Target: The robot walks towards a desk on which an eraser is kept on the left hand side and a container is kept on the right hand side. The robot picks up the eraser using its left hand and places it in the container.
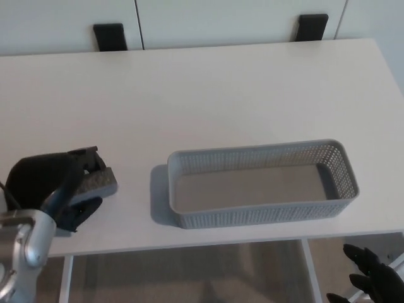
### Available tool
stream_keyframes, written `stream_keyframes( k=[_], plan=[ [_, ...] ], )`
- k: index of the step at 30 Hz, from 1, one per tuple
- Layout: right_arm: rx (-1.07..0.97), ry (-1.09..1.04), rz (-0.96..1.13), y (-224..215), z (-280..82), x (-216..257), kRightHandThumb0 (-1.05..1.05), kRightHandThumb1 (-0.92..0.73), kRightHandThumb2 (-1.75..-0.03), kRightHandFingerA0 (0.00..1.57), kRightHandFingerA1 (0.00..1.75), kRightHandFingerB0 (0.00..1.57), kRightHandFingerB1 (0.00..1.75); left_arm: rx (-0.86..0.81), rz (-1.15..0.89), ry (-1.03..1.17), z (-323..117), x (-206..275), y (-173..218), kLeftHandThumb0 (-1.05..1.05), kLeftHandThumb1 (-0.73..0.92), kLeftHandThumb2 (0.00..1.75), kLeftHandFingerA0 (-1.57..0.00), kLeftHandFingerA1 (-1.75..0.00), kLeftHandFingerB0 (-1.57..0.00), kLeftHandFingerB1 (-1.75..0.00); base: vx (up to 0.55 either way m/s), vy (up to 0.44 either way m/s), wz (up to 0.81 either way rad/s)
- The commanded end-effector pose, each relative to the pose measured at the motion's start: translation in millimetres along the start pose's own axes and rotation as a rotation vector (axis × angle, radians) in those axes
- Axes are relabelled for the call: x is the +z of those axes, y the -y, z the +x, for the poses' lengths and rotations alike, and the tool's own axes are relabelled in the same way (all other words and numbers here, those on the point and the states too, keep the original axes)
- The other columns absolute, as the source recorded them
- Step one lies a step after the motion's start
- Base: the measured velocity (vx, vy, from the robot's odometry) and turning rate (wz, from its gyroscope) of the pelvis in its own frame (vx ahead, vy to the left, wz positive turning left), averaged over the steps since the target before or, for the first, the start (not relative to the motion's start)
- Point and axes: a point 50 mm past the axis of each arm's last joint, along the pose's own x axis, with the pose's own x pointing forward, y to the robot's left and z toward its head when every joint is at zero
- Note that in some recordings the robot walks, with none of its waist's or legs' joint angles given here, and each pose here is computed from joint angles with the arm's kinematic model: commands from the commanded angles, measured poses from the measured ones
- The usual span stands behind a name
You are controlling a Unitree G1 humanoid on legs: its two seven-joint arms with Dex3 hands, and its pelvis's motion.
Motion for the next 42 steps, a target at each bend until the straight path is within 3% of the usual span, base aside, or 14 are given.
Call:
stream_keyframes(
  k=[1, 2, 5, 6, 8, 12, 13, 16, 20, 21, 25, 26, 40, 42],
  plan=[
    [0.0, -0.019, -0.037, 6, 0, -2, -0.22, -0.55, -0.59, 0.13, 0.45, 0.08, 0.25, 0.024, -0.055, 0.003, -9, 1, 0, -0.41, 0.6, 1.19, -1.47, -1.75, -0.96, -1.42, 0.0, 0.0, 0.0],
    [0.002, -0.021, -0.043, 6, 0, -2, -0.22, -0.55, -0.59, 0.13, 0.45, 0.07, 0.25, 0.045, -0.077, 0.017, -9, 4, -4, -0.45, 0.64, 1.18, -1.38, -1.75, -0.87, -1.75, 0.0, 0.0, 0.0],
    [0.005, -0.018, -0.043, 6, 0, -2, -0.22, -0.56, -0.56, 0.14, 0.45, 0.04, 0.3, 0.126, -0.092, 0.077, -12, 12, -17, -0.44, 0.64, 1.21, -1.39, -1.75, -0.86, -1.75, 0.0, 0.0, 0.0],
    [0.008, -0.017, -0.048, 6, 0, -1, -0.22, -0.57, -0.56, 0.14, 0.45, 0.04, 0.3, 0.17, -0.116, 0.113, -13, 18, -25, -0.58, 0.61, 1.25, -1.53, -1.64, -1.18, -1.48, 0.0, 0.0, 0.0],
    [0.009, -0.017, -0.051, 6, 1, 0, -0.22, -0.57, -0.57, 0.13, 0.44, 0.04, 0.3, 0.216, -0.134, 0.154, -14, 27, -36, -0.49, 0.7, 1.19, -1.43, -1.75, -0.96, -1.75, 0.0, 0.0, 0.0],
    [0.018, -0.015, -0.051, 5, 3, 2, -0.22, -0.56, -0.59, 0.12, 0.46, 0.08, 0.25, 0.298, -0.141, 0.27, -23, 55, -72, -0.67, 0.71, 1.22, -1.53, -1.68, -1.16, -1.51, 0.0, 0.0, 0.0],
    [0.021, -0.016, -0.049, 5, 3, 2, -0.22, -0.58, -0.57, 0.12, 0.44, 0.04, 0.3, 0.307, -0.143, 0.287, -25, 61, -77, -0.6, 0.86, 1.02, -1.48, -1.75, -0.78, -1.75, 0.0, 0.0, 0.0],
    [0.032, -0.011, -0.062, 3, 3, 3, -0.23, -0.56, -0.59, 0.12, 0.47, 0.08, 0.25, 0.337, -0.154, 0.394, -33, 86, -97, -0.74, 0.74, 1.27, -1.56, -1.72, -1.15, -1.54, 0.0, 0.0, 0.0],
    [0.041, -0.007, -0.119, 3, 3, 4, -0.24, -0.57, -0.59, 0.14, 0.46, 0.09, 0.29, 0.332, -0.146, 0.477, -34, 111, -110, -0.74, 0.73, 1.22, -1.5, -1.67, -1.11, -1.5, 0.0, 0.0, 0.0],
    [0.044, -0.005, -0.116, 3, 3, 5, -0.22, -0.57, -0.59, 0.13, 0.45, 0.08, 0.28, 0.328, -0.146, 0.496, -32, 117, -111, -0.64, 0.92, 0.86, -1.43, -1.75, -0.78, -1.75, 0.0, 0.0, 0.0],
    [0.056, 0.005, -0.111, 3, 4, 8, -0.22, -0.59, -0.57, 0.13, 0.44, 0.05, 0.33, 0.33, -0.129, 0.549, -22, 136, -111, -0.62, 0.76, 1.09, -1.47, -1.75, -1.02, -1.55, 0.0, 0.0, 0.0],
    [0.056, 0.006, -0.127, 2, 4, 8, -0.23, -0.57, -0.59, 0.13, 0.46, 0.08, 0.27, 0.308, -0.115, 0.559, -19, 141, -110, -0.62, 0.91, 0.82, -1.45, -1.75, -0.7, -1.75, 0.0, 0.0, 0.0],
    [0.076, 0.048, -0.183, 1, 5, 20, -0.25, -0.57, -0.59, 0.12, 0.47, 0.08, 0.28, 0.156, -0.115, 0.556, 14, 186, -75, -0.72, 0.82, 0.85, -1.29, -1.75, -0.84, -1.75, 0.0, 0.0, 0.0],
    [0.076, 0.052, -0.179, 0, 6, 22, -0.25, -0.57, -0.59, 0.12, 0.47, 0.08, 0.28, 0.138, -0.095, 0.55, 16, 188, -70, -0.76, 0.66, 1.16, -1.45, -1.51, -0.78, -1.16, 0.0, 0.0, 0.0]
  ],
)
